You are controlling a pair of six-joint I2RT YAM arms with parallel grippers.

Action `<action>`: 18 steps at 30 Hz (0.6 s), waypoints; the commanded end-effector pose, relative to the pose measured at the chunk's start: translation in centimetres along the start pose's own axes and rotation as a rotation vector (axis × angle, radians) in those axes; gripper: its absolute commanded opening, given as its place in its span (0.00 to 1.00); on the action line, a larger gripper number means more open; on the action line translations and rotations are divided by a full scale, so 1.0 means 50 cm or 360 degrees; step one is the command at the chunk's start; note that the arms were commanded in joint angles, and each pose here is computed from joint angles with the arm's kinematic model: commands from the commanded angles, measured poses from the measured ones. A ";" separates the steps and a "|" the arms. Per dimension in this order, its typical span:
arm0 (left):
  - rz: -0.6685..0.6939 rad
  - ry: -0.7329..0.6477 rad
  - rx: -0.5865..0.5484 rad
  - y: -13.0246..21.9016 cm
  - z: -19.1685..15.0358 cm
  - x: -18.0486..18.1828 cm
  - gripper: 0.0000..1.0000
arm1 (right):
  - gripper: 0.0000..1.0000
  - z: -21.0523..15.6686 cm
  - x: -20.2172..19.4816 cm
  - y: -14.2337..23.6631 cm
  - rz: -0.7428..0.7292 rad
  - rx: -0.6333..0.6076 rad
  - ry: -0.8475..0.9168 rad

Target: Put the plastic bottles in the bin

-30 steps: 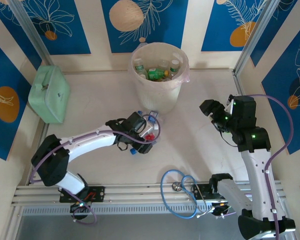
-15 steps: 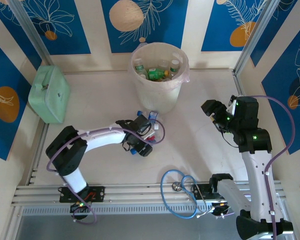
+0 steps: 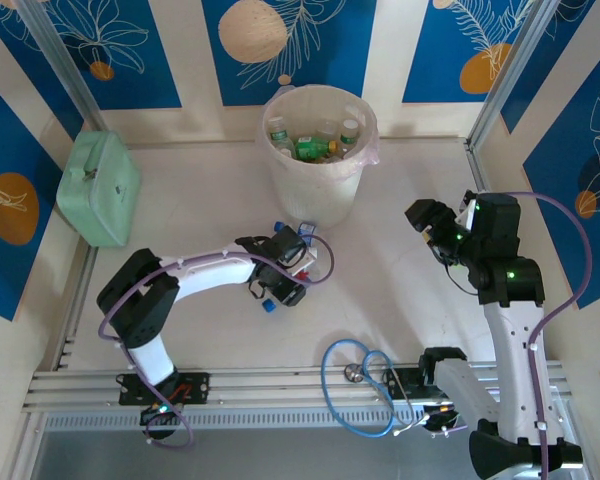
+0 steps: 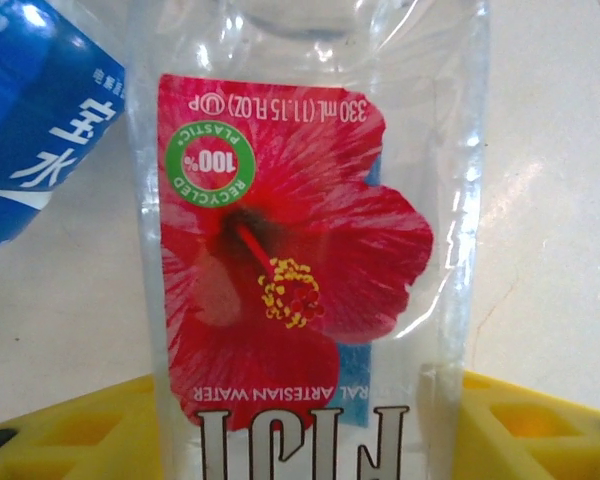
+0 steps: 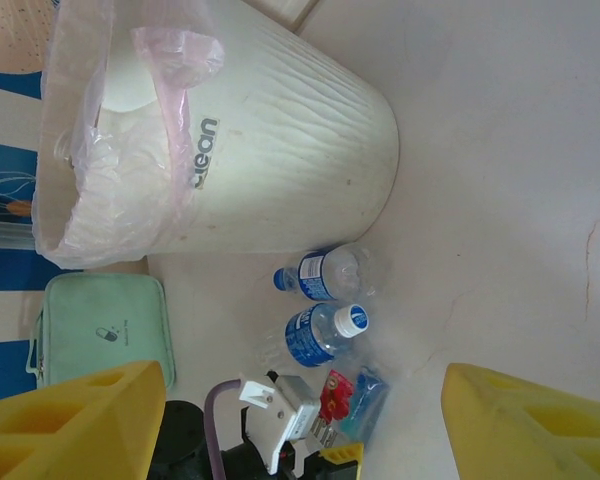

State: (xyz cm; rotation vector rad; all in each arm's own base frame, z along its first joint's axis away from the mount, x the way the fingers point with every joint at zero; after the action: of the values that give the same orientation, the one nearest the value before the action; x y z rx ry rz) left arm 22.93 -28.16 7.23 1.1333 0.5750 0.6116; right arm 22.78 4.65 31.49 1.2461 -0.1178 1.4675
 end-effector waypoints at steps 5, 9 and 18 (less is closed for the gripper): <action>-0.0081 0.0000 -0.0143 0.117 0.028 -0.037 0.56 | 0.73 -0.006 0.004 0.015 0.0030 0.0007 0.0016; -0.0132 0.0059 -0.0321 0.231 0.068 -0.055 0.57 | 0.73 -0.006 -0.002 0.014 0.0023 0.0001 0.0006; -0.0103 0.0231 -0.0859 0.510 0.224 -0.060 0.61 | 0.73 -0.007 0.001 0.012 0.0052 0.0010 0.0002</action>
State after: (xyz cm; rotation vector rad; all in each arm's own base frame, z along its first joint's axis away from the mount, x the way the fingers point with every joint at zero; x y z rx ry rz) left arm 24.14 -30.43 33.06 0.5877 0.4951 0.6738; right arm 22.42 4.36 31.76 1.2403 -0.1392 1.4735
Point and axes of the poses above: each hand's point on the last joint's axis, 136 mm out from that joint toward the fingers, its own y axis back along the fingers, its own x axis along the line the jaws close on, z = x × y, the point moved 3 cm from there along y, back along the fingers, and after that the axes turned 4 degrees about y, right-handed, at the moved point
